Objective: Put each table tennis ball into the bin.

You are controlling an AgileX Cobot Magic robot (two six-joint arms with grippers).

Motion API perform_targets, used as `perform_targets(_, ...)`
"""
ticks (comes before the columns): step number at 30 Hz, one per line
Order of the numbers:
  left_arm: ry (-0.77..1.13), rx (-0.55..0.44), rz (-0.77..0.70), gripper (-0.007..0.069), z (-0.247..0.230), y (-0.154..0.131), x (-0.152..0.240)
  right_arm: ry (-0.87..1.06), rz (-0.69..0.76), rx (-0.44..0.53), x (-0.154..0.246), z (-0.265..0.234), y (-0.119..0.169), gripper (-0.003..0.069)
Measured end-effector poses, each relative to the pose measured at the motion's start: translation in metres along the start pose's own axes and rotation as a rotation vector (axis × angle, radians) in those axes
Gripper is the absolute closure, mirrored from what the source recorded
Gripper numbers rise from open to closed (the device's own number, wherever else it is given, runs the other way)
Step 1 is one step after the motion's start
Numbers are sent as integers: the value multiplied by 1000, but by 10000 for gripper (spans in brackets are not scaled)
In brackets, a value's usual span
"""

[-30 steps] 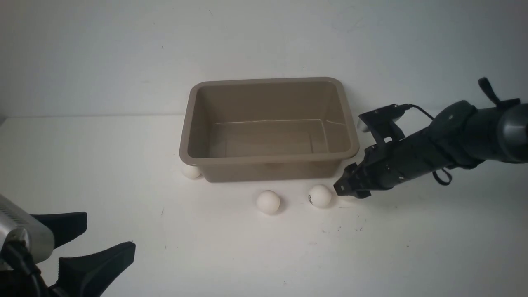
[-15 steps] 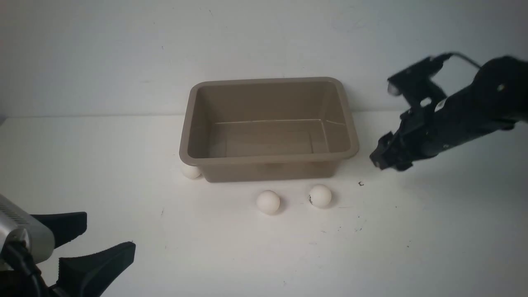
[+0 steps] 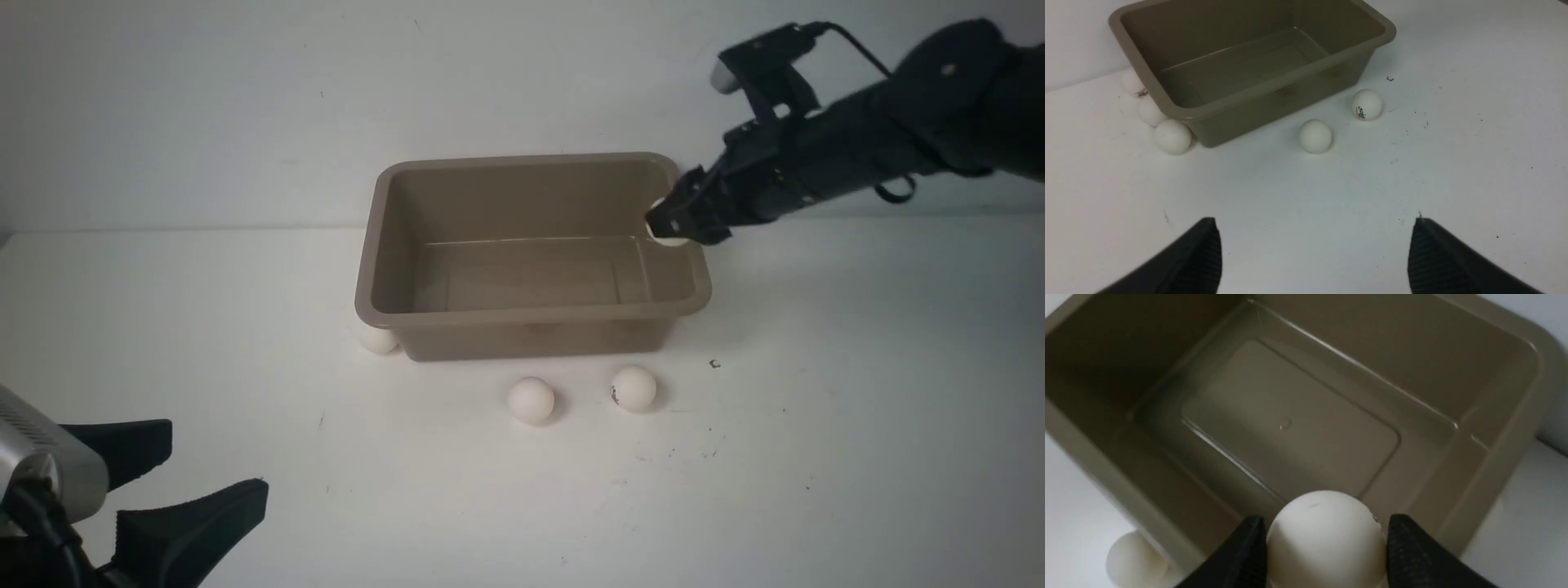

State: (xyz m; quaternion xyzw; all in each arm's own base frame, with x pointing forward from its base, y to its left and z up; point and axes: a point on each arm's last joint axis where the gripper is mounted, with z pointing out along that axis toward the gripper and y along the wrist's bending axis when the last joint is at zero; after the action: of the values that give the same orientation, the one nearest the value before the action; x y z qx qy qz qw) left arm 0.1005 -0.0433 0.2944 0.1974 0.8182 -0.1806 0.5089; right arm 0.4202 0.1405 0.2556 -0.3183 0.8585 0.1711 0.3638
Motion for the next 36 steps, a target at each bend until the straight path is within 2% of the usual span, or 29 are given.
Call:
perform_targets(5, 1, 1, 0, 74, 0, 0, 0, 23, 0, -33, -2, 27, -10, 310)
perform_targets(8, 1, 1, 0, 74, 0, 0, 0, 28, 6, -34, -1, 33, -12, 274)
perform_targets(9, 2, 2, 0, 74, 0, 0, 0, 26, 21, -33, -1, 33, -13, 221)
perform_targets(10, 2, 2, 0, 74, 0, 0, 0, 24, 26, -32, -2, 33, -13, 214)
perform_targets(11, 5, 6, 0, 74, 0, -1, 0, 20, 39, -31, -4, 32, -13, 173)
perform_targets(14, 7, 10, 0, 74, 0, -1, 1, 18, 30, -27, -11, 24, -12, 130)
perform_targets(21, 12, 16, 1, 74, 0, -1, 1, 5, -37, 11, -36, -36, 3, 140)
perform_targets(27, 13, 17, 11, 74, 0, -2, 1, -27, -79, 107, -56, -119, 25, 144)
perform_targets(31, 13, 17, 21, 74, 0, -2, 1, -3, -39, 97, -56, -161, 44, 144)
perform_targets(36, 12, 18, 42, 74, 0, -2, 1, 82, 21, 42, -42, -178, 59, 144)
